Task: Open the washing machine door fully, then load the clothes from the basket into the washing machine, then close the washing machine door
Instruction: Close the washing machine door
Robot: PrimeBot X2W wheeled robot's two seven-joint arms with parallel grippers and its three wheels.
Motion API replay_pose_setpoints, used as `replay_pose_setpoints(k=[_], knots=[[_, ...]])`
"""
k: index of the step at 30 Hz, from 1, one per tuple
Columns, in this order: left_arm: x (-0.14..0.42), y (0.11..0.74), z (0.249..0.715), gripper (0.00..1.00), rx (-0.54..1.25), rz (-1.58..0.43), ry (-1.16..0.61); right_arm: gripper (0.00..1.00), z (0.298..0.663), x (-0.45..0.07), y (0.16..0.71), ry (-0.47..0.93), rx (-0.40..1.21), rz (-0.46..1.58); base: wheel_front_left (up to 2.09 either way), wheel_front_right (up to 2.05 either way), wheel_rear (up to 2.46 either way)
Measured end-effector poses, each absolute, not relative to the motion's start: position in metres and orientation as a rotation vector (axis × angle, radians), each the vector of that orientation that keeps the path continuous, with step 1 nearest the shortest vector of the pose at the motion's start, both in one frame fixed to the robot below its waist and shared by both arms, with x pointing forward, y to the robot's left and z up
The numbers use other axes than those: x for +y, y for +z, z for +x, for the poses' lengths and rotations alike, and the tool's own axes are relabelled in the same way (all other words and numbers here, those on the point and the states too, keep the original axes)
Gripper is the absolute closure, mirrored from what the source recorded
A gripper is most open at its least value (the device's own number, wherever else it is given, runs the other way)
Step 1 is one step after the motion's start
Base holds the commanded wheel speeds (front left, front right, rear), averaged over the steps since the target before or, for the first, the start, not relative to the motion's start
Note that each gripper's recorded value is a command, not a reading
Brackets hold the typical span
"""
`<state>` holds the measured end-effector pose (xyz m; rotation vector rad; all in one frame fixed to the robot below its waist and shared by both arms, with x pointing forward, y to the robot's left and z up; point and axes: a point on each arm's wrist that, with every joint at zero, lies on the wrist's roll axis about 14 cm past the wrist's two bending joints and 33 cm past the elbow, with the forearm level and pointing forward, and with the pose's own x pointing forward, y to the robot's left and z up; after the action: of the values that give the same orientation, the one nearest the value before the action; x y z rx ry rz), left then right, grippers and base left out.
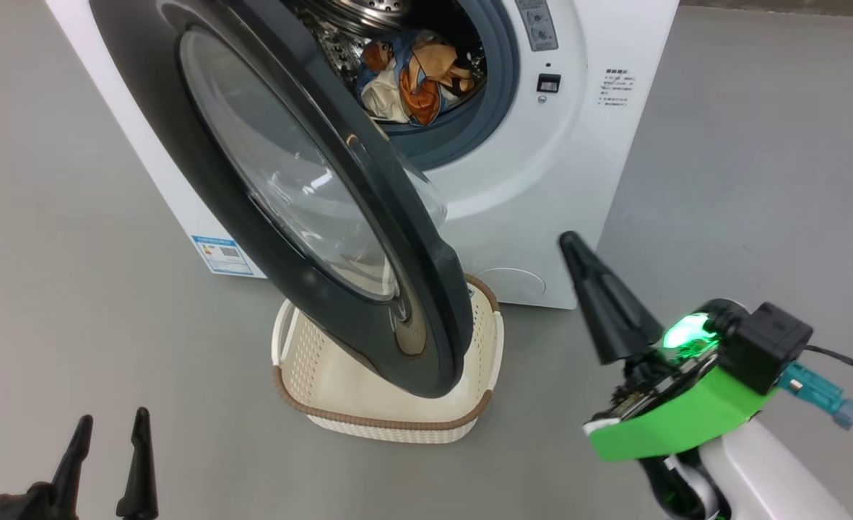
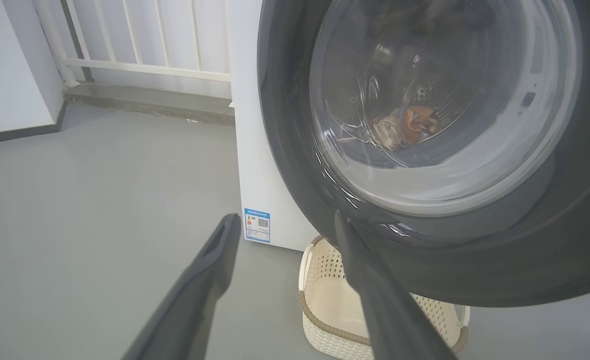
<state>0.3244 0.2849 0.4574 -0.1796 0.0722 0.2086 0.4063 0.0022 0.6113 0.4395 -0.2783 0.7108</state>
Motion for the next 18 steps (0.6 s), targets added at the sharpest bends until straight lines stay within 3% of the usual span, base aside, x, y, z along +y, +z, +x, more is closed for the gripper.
replay_pose_setpoints(k=[8, 18], knots=[[0.286, 0.453, 0.319, 0.0, 0.082, -0.189, 0.222, 1.0, 0.371, 0.041, 0.632, 0.871, -0.317, 0.478, 0.0, 0.0, 0.0], [0.286, 0.45, 0.318, 0.0, 0.088, -0.2, 0.238, 1.0, 0.34, 0.082, 0.602, 1.02, -0.19, 0.485, 0.0, 0.0, 0.0]])
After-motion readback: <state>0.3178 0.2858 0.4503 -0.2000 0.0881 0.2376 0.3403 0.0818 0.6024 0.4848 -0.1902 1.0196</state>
